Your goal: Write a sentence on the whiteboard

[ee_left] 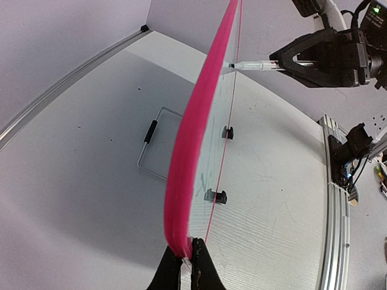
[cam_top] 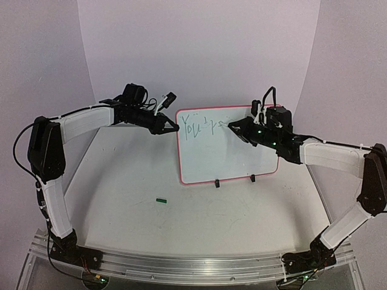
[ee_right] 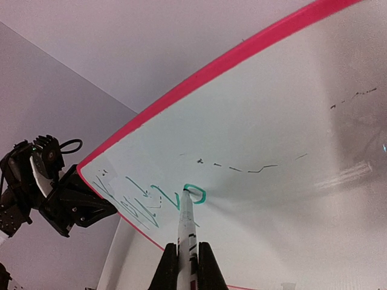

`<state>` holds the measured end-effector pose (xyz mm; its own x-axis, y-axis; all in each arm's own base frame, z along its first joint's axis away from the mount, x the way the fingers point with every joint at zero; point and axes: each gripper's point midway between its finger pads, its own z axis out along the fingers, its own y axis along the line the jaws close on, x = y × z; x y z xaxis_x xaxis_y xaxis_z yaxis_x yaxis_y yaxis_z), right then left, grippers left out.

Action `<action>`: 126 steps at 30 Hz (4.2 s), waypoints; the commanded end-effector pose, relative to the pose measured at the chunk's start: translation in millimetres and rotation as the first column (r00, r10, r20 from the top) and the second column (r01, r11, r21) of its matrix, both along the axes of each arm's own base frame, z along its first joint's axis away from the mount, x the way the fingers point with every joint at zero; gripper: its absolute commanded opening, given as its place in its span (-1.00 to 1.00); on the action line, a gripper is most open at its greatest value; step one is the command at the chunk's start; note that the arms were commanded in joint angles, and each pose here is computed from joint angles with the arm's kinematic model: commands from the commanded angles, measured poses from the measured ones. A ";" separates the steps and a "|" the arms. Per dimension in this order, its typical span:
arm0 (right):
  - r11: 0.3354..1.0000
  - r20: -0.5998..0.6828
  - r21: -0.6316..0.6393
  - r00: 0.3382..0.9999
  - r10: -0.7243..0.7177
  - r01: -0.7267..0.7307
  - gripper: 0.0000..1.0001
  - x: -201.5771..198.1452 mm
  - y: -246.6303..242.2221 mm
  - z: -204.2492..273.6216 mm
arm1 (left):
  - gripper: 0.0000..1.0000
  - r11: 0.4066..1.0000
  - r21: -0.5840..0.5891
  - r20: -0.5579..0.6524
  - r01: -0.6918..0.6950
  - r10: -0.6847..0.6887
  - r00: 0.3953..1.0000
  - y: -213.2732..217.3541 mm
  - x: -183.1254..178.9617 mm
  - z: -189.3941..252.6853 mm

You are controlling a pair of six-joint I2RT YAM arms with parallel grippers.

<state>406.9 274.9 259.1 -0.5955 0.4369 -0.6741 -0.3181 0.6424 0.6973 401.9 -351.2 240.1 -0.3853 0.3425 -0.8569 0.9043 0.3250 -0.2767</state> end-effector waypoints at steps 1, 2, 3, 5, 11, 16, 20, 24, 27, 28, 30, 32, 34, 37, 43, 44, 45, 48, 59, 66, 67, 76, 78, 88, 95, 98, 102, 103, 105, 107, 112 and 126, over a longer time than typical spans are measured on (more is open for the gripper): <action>1.000 -0.018 0.009 1.000 -0.012 0.012 -1.00 4.2 -1.9 -9.6 | -1.00 0.998 0.064 -0.002 0.021 -0.021 1.000 -4.8 -12.5 -14.5; 1.000 -0.023 0.008 1.000 -0.013 0.013 -1.00 3.4 -2.5 -11.9 | -1.00 0.998 0.064 -0.002 0.021 -0.021 1.000 -4.8 -12.4 -14.5; 1.000 -0.030 0.007 0.999 -0.015 0.015 -1.00 2.2 -3.4 -14.9 | -1.00 0.998 0.064 -0.001 0.022 -0.022 1.000 -5.1 -12.6 -14.3; 1.000 -0.040 0.003 0.999 -0.017 0.017 -1.00 0.5 -4.4 -19.5 | -1.00 0.998 0.064 -0.001 0.020 -0.020 1.000 -4.8 -12.2 -14.6; 1.000 -0.063 0.000 0.998 -0.023 0.023 -1.00 -2.9 -7.2 -29.2 | -1.00 0.998 0.065 -0.001 0.021 -0.021 1.000 -5.0 -12.7 -14.5; 0.999 -0.052 -0.002 0.997 -0.053 0.053 -1.00 -3.4 -13.5 -24.8 | -1.00 0.998 0.065 -0.001 0.022 -0.022 1.000 -5.1 -13.1 -14.2; 0.997 -0.030 -0.002 0.996 -0.082 0.082 -1.00 -3.4 -19.8 -14.9 | -1.00 0.998 0.067 0.000 0.021 -0.021 1.000 -5.0 -13.1 -14.2; 0.995 -0.007 0.000 0.995 -0.102 0.102 -1.00 -4.0 -24.4 -4.6 | -1.00 0.998 0.066 0.001 0.021 -0.021 1.000 -4.9 -13.0 -14.1; 0.994 0.015 0.005 0.994 -0.109 0.109 -1.00 -6.4 -27.9 5.3 | -1.00 0.998 0.067 0.001 0.021 -0.021 1.000 -4.9 -13.0 -13.8; 0.995 0.022 0.004 0.994 -0.104 0.104 -1.00 -7.9 -28.0 7.6 | -1.00 0.998 0.067 0.002 0.020 -0.020 1.000 -4.8 -12.8 -14.0; 0.997 0.047 0.011 0.996 -0.080 0.080 -1.00 -13.6 -27.0 17.5 | -1.00 0.998 0.067 0.002 0.020 -0.020 1.000 -4.5 -13.0 -13.5; 0.998 0.072 0.013 0.996 -0.055 0.054 -1.00 -20.0 -26.4 26.3 | -1.00 0.997 0.068 0.003 0.021 -0.021 1.000 -4.7 -12.8 -13.9; 1.000 0.100 0.015 0.995 -0.024 0.022 -1.00 -27.6 -25.0 36.6 | -1.00 0.997 0.069 0.002 0.021 -0.021 1.000 -4.5 -12.9 -13.5; 1.000 0.122 0.002 0.992 0.019 -0.020 -1.00 -37.8 -23.3 43.4 | -1.00 0.997 0.069 0.007 0.023 -0.023 1.000 -4.5 -12.7 -11.2; 0.996 0.105 -0.023 0.990 0.089 -0.087 -1.00 -49.8 -26.4 38.0 | -1.00 0.997 0.075 0.016 0.023 -0.024 1.000 -3.4 -14.0 -7.5; 0.995 0.101 -0.022 0.990 0.100 -0.098 -1.00 -50.8 -27.6 36.7 | -1.00 0.997 0.076 0.017 0.022 -0.024 1.000 -3.2 -14.0 -7.0; 0.994 0.098 -0.021 0.989 0.110 -0.108 -1.00 -51.3 -29.2 35.3 | -1.00 0.997 0.078 0.017 0.021 -0.022 1.000 -2.7 -13.8 -6.8; 0.987 0.092 -0.021 0.983 0.159 -0.157 -1.00 -54.8 -29.0 32.0 | -1.00 0.997 0.078 0.017 0.020 -0.022 1.000 -2.5 -13.0 -5.3; 0.973 0.087 -0.036 0.969 0.230 -0.228 -1.00 -47.6 -50.9 20.0 | -1.00 0.996 0.094 0.006 0.011 -0.011 1.000 -2.4 -10.2 -9.9; 0.978 0.103 -0.062 0.973 0.205 -0.199 -1.00 -37.3 -56.3 20.0 | -1.00 0.995 0.099 -0.003 0.011 -0.011 1.000 -2.6 -9.3 -13.6; 0.980 0.107 -0.067 0.975 0.196 -0.190 -1.00 -35.4 -57.3 20.8 | -1.00 0.995 0.099 -0.002 0.009 -0.009 1.000 -2.5 -8.9 -13.1; 0.991 0.103 -0.087 0.988 0.114 -0.105 -1.00 -13.0 -64.1 16.3 | -1.00 0.993 0.120 -0.004 0.014 -0.014 1.000 -1.6 -7.9 -16.6; 0.992 0.107 -0.082 0.988 0.108 -0.099 -1.00 -10.1 -63.8 17.5 | -1.00 0.992 0.123 -0.004 0.014 -0.014 1.000 -1.4 -8.1 -17.2; 0.996 0.124 -0.064 0.990 0.065 -0.058 -1.00 3.6 -65.3 23.5 | -1.00 0.992 0.126 0.001 0.013 -0.014 1.000 -0.8 -8.1 -16.1; 0.997 0.102 -0.066 0.994 0.046 -0.040 -1.00 12.6 -65.4 15.6 | -1.00 0.992 0.128 0.006 0.013 -0.014 1.000 -0.1 -8.5 -14.0; 0.997 0.102 -0.067 0.993 0.054 -0.048 -1.00 14.8 -63.4 15.2 | -1.00 0.992 0.127 0.006 0.013 -0.014 1.000 -0.3 -8.5 -13.8; 0.995 0.098 -0.066 0.991 0.087 -0.081 -1.00 15.5 -57.9 14.2 | -1.00 0.992 0.127 0.005 0.013 -0.014 1.000 -0.8 -7.8 -14.0; 0.994 0.094 -0.066 0.991 0.095 -0.089 -1.00 15.2 -56.5 12.4 | -1.00 0.992 0.126 0.007 0.014 -0.015 1.000 -0.9 -7.9 -13.6; 0.992 0.080 -0.069 0.991 0.110 -0.105 -1.00 14.6 -54.5 6.7 | -1.00 0.992 0.125 0.007 0.014 -0.015 1.000 -1.0 -7.7 -13.3; 0.990 0.062 -0.071 0.991 0.123 -0.118 -1.00 13.0 -53.0 -0.2 | -1.00 0.992 0.124 0.009 0.014 -0.015 1.000 -1.0 -7.4 -12.8; 0.989 0.027 -0.077 0.991 0.132 -0.130 -1.00 7.9 -53.1 -14.6 | -1.00 0.992 0.124 0.007 0.015 -0.016 1.000 -1.4 -7.3 -13.2; 0.994 0.044 -0.096 0.997 0.059 -0.054 -1.00 2.0 -67.9 -1.9 | -1.00 0.992 0.124 0.008 0.018 -0.019 1.000 -1.4 -7.8 -13.1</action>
